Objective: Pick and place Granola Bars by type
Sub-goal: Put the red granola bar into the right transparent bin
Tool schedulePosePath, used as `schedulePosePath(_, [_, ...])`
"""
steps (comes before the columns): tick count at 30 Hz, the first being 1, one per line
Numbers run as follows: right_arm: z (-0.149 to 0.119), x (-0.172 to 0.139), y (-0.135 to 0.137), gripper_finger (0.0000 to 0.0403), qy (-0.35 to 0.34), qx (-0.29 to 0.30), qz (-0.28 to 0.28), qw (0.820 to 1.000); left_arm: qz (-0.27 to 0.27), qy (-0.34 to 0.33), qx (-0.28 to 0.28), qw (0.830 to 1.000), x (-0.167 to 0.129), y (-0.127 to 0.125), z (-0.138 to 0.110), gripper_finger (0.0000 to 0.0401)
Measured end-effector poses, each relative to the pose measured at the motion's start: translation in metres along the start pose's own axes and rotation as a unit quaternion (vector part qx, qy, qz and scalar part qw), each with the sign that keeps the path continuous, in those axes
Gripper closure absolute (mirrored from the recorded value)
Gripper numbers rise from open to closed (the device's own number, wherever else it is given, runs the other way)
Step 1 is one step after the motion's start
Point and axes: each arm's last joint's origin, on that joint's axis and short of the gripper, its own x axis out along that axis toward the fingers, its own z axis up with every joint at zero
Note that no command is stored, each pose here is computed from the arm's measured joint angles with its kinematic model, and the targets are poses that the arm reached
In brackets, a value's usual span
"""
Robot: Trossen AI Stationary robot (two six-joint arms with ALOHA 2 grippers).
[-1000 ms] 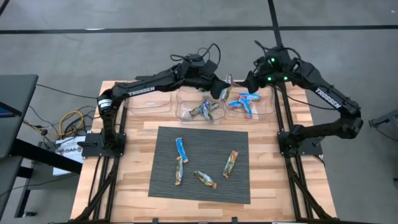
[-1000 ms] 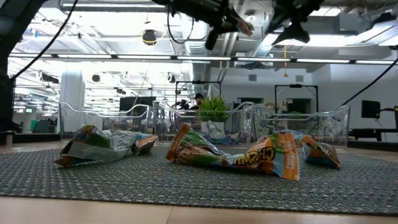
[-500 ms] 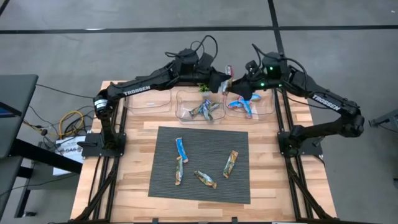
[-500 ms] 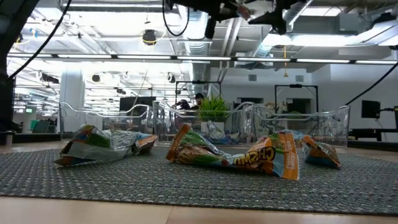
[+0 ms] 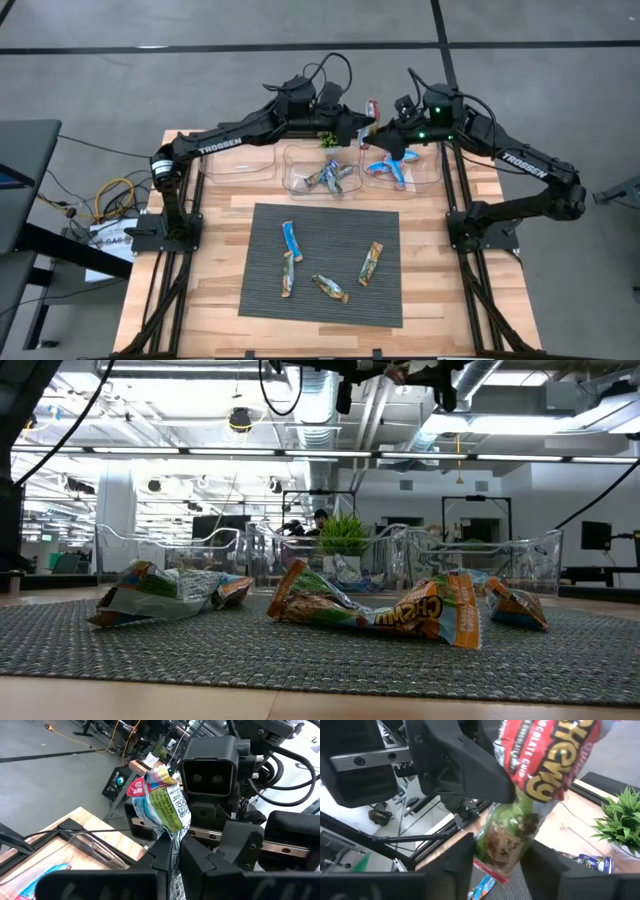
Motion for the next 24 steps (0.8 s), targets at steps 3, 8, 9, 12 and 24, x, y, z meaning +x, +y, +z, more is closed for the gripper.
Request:
schedulePosePath(3, [0.000, 0.000, 0.000, 0.0316, 0.000, 0.000, 0.000, 1.000, 0.000, 0.001, 0.000, 1.000, 0.000, 0.000, 0.000, 0.0387])
schedulePosePath(8, [0.000, 0.000, 0.000, 0.0363, 0.000, -0.002, -0.001, 1.000, 0.001, 0.002, -0.001, 1.000, 0.000, 0.000, 0.000, 0.0368])
schedulePosePath(9, [0.000, 0.000, 0.000, 0.0370, 0.000, -0.002, -0.001, 1.000, 0.001, 0.002, -0.001, 1.000, 0.000, 0.000, 0.000, 0.0361])
schedulePosePath(12, [0.000, 0.000, 0.000, 0.0383, 0.000, -0.002, -0.002, 1.000, 0.001, 0.002, -0.001, 1.000, 0.000, 0.000, 0.000, 0.0338])
schedulePosePath(24, [-0.014, -0.008, -0.025, 0.0386, 0.046, 0.029, -0.176, 0.983, 0.002, 0.004, 0.001, 1.000, 0.000, 0.002, 0.000, 0.0267])
